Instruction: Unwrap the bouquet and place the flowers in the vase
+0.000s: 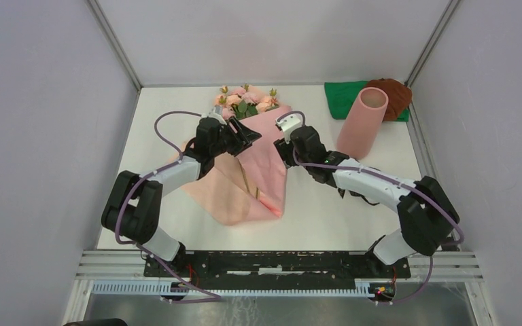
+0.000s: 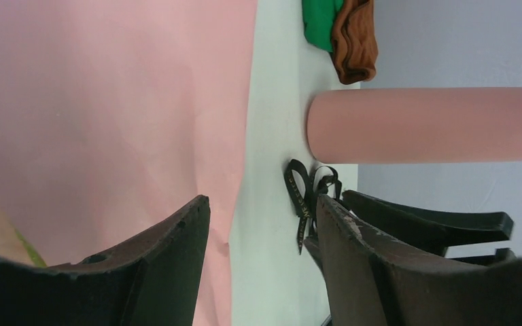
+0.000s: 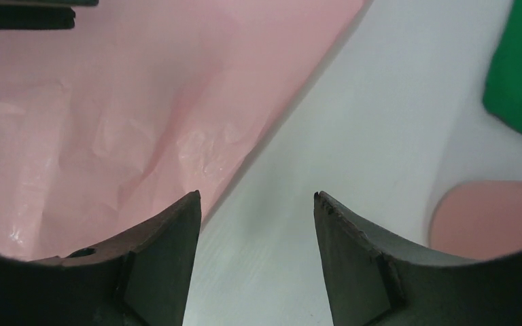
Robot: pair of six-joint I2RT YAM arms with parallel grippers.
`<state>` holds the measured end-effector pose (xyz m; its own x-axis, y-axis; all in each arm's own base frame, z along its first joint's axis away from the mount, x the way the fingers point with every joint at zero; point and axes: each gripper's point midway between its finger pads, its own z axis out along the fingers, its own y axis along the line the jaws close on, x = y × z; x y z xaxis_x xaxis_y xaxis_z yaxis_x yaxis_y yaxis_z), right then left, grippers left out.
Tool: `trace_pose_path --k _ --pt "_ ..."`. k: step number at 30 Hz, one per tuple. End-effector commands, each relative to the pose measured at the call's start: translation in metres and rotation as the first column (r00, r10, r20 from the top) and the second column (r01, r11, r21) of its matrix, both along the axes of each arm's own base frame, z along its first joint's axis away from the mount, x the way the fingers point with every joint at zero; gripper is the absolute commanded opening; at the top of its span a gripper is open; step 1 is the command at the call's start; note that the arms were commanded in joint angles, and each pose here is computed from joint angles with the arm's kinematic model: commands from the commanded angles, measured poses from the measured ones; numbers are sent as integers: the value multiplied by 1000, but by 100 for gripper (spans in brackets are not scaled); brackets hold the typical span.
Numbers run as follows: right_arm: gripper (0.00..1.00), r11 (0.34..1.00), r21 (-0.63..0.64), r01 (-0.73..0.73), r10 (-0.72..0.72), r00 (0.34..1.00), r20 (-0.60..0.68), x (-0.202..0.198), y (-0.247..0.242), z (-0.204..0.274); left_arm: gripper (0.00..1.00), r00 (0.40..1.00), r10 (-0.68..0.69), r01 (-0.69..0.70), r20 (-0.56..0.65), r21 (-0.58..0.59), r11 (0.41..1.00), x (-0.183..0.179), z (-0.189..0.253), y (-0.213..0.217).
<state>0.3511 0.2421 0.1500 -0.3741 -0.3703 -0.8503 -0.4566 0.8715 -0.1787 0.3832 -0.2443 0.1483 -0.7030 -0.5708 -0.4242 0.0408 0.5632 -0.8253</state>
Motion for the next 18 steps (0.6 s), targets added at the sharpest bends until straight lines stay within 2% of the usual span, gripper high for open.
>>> trace_pose_path --k 1,4,9,14,18 --pt "68 994 77 -81 81 997 6 7 40 14 66 997 37 -41 67 65 997 2 7 12" --pt "68 990 80 -115 114 993 20 4 56 23 65 997 51 -56 63 80 995 3 -1 15" --pt "68 993 66 -99 97 995 29 5 53 24 65 996 57 -61 65 75 995 0 2 18" --pt "68 992 73 -107 106 994 17 2 54 17 69 982 183 -189 52 165 968 -4 12 58" --pt "68 991 71 -114 114 993 8 1 55 12 70 950 308 -313 56 171 934 -13 14 95"
